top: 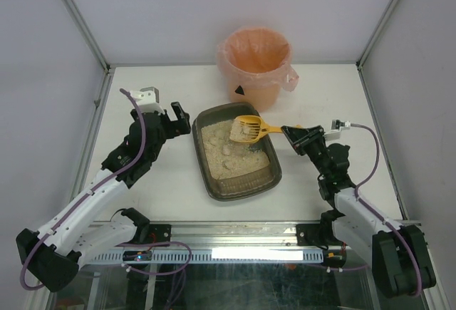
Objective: Clean the litter box
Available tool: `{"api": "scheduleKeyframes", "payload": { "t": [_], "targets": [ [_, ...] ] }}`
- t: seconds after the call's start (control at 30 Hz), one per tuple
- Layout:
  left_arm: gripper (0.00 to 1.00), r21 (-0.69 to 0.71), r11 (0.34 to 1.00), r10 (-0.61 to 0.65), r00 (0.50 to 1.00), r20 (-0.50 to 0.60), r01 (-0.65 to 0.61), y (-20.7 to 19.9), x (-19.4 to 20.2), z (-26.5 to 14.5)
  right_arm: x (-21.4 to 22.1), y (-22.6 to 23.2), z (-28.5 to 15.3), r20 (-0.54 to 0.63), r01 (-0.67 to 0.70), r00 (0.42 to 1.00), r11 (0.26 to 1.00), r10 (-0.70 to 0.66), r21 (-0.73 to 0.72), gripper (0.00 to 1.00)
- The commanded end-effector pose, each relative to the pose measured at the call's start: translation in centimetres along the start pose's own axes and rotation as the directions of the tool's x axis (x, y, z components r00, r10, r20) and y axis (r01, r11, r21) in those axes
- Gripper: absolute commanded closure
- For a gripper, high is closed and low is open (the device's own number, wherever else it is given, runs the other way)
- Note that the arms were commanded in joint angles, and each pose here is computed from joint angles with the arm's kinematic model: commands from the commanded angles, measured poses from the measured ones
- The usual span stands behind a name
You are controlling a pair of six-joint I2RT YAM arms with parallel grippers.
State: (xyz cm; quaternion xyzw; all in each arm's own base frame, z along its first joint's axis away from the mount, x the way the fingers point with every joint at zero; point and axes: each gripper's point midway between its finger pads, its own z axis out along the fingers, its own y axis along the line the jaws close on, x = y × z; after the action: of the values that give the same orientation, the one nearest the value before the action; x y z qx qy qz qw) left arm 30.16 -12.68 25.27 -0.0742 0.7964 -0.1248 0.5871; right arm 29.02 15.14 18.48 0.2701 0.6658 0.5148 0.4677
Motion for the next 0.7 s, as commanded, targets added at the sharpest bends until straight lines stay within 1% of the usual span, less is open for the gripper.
{"api": "scheduleKeyframes", "payload": {
  "t": [0.0,0.1,0.2,0.23,0.3,0.33,0.43,0.47,0.53,0.57,0.67],
  "targets": [
    [0.01,0.011,0.999,-0.047,0.989,0.138,0.046,-0.1,-4.1,-0.9,0.1,3.5,-0.6,-0.052,-0.026,0.998,0.987,0.018,-0.162,1.00],
    [0.01,0.025,0.998,-0.055,0.989,0.140,0.052,-0.2,-3.9,-0.9,-1.5,1.2,-1.2,0.016,-0.076,0.997,0.993,0.078,-0.092,1.00],
    [0.01,0.036,0.998,-0.054,0.990,0.133,0.050,-0.4,-3.6,-0.9,-0.5,3.0,-1.2,-0.060,-0.078,0.996,0.983,0.068,-0.168,1.00],
    [0.01,0.036,0.998,-0.053,0.990,0.132,0.049,-0.4,-3.6,-0.8,-0.7,3.0,-1.3,-0.056,-0.090,0.995,0.980,0.081,-0.179,1.00],
    [0.01,0.043,0.998,-0.051,0.990,0.129,0.046,-0.6,-3.7,-0.8,-1.8,1.6,-1.5,-0.006,-0.115,0.993,0.984,0.116,-0.134,1.00],
    [0.01,0.047,0.998,-0.048,0.991,0.128,0.043,-0.7,-3.7,-0.7,-1.9,1.2,-1.5,-0.002,-0.124,0.992,0.986,0.125,-0.115,1.00],
    [0.01,0.038,0.999,-0.035,0.992,0.124,0.031,-0.5,-3.6,-0.7,-0.5,3.4,-1.3,-0.093,-0.110,0.991,0.975,0.093,-0.194,1.00],
    [0.01,0.033,0.999,-0.029,0.992,0.125,0.025,-0.4,-3.6,-0.7,-0.6,3.5,-1.5,-0.088,-0.114,0.991,0.972,0.098,-0.205,1.00],
    [0.01,0.031,1.000,-0.007,0.993,0.116,0.003,-0.4,-3.5,-0.7,-2.1,1.6,-1.8,-0.022,-0.132,0.991,0.981,0.131,-0.142,1.00],
    [0.01,0.031,0.999,0.004,0.994,0.111,-0.008,-0.4,-3.5,-0.6,-2.1,1.2,-1.8,-0.015,-0.134,0.991,0.984,0.133,-0.121,1.00],
    [0.01,0.029,0.999,0.015,0.996,0.089,-0.017,-0.4,-2.9,-0.4,-0.4,3.2,-1.5,-0.100,-0.101,0.991,0.978,0.084,-0.181,1.00]
  ]
}}
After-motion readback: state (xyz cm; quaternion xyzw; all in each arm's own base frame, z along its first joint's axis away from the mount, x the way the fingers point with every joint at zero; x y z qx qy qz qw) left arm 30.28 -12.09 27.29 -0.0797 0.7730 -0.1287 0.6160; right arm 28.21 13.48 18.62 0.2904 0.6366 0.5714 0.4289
